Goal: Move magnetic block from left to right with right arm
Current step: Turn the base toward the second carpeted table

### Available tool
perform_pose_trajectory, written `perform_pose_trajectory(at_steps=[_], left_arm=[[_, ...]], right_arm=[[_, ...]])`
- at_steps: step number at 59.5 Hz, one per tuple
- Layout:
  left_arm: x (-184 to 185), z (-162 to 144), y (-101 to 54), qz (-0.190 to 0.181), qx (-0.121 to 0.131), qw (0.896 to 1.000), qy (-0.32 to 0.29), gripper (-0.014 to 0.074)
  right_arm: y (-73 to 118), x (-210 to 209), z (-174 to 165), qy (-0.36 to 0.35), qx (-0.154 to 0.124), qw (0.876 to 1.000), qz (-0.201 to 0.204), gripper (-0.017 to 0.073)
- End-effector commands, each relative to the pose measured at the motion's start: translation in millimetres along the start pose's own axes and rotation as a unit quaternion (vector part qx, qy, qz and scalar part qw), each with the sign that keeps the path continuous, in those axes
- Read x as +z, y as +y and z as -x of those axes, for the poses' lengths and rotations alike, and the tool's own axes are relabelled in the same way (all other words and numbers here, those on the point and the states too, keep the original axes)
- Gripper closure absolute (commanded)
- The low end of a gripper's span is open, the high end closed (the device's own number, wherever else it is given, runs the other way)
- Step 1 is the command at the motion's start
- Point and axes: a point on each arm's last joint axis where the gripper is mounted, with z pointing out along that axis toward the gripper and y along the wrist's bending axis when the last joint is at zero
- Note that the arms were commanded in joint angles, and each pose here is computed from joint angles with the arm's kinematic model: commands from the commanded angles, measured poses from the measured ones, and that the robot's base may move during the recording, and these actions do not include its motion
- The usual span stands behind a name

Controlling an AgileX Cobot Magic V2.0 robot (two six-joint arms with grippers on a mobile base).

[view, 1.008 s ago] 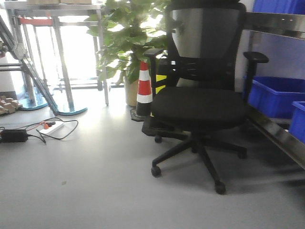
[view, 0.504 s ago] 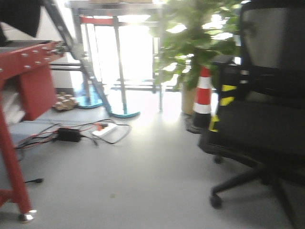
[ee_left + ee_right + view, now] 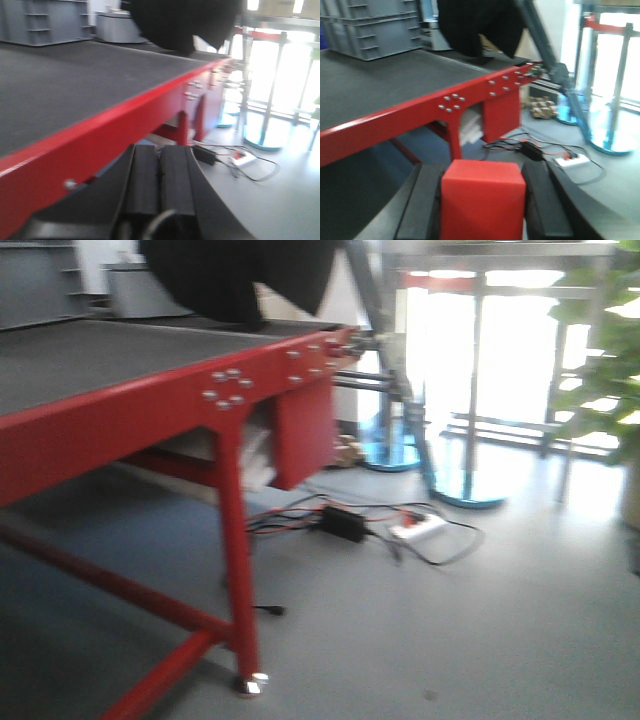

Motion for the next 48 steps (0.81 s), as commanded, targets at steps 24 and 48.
perform_pose_trajectory(at_steps=[24,48], left_arm=[[-0.9,5.4,-0.6,-0.005,-0.004,0.999,-0.046,0.0710],[-0.9,5.4,-0.6,-0.005,-0.004,0.999,-0.046,0.0710]], right_arm=[[2.5,-0.8,15.2,-0.050,-0.014,0.999,0.007,0.0303],[2.5,-0.8,15.2,-0.050,-0.014,0.999,0.007,0.0303]])
